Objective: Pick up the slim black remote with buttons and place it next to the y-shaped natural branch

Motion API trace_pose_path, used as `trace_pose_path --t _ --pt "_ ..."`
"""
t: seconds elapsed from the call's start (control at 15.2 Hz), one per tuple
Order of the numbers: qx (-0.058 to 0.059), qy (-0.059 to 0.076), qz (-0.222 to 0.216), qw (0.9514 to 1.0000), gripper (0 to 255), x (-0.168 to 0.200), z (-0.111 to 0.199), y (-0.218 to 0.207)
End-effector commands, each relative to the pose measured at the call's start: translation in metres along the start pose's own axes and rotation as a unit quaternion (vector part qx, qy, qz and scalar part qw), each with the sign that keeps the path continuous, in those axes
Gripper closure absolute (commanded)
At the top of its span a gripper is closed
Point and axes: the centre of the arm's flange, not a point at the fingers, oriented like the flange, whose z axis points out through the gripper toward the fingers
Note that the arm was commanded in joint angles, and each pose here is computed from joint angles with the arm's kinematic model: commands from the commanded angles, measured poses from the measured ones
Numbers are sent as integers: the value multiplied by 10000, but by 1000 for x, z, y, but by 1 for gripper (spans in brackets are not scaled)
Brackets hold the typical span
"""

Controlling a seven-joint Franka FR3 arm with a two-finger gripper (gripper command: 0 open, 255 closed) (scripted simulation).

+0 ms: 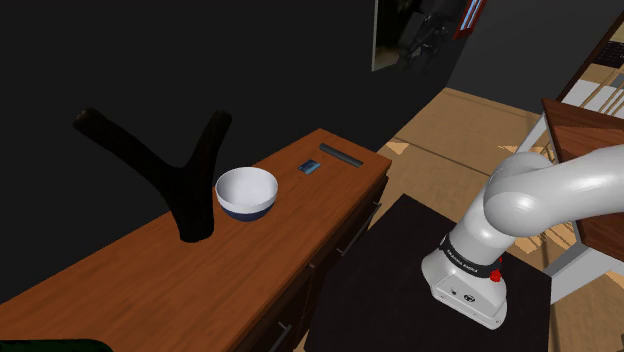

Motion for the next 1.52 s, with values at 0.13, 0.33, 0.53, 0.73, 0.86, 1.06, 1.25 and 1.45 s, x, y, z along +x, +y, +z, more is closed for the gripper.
trace_pose_path --t 0.13,0.33,0.53,0.73,0.86,1.06,1.25,1.45 --pt "-23 -30 -38 10000 0 12 21 11" --pt "-57 -74 -95 9999 0 30 52 29" --pt "-92 -118 -153 9998 0 47 83 46" --pt "-126 -163 -210 9996 0 65 114 63" --pt "-149 -192 -248 9994 0 77 135 74" --pt "-183 -237 -305 9991 0 94 166 92" --pt "-218 -281 -363 9987 0 112 197 109" --pt "-252 -325 -420 9983 0 129 229 126"
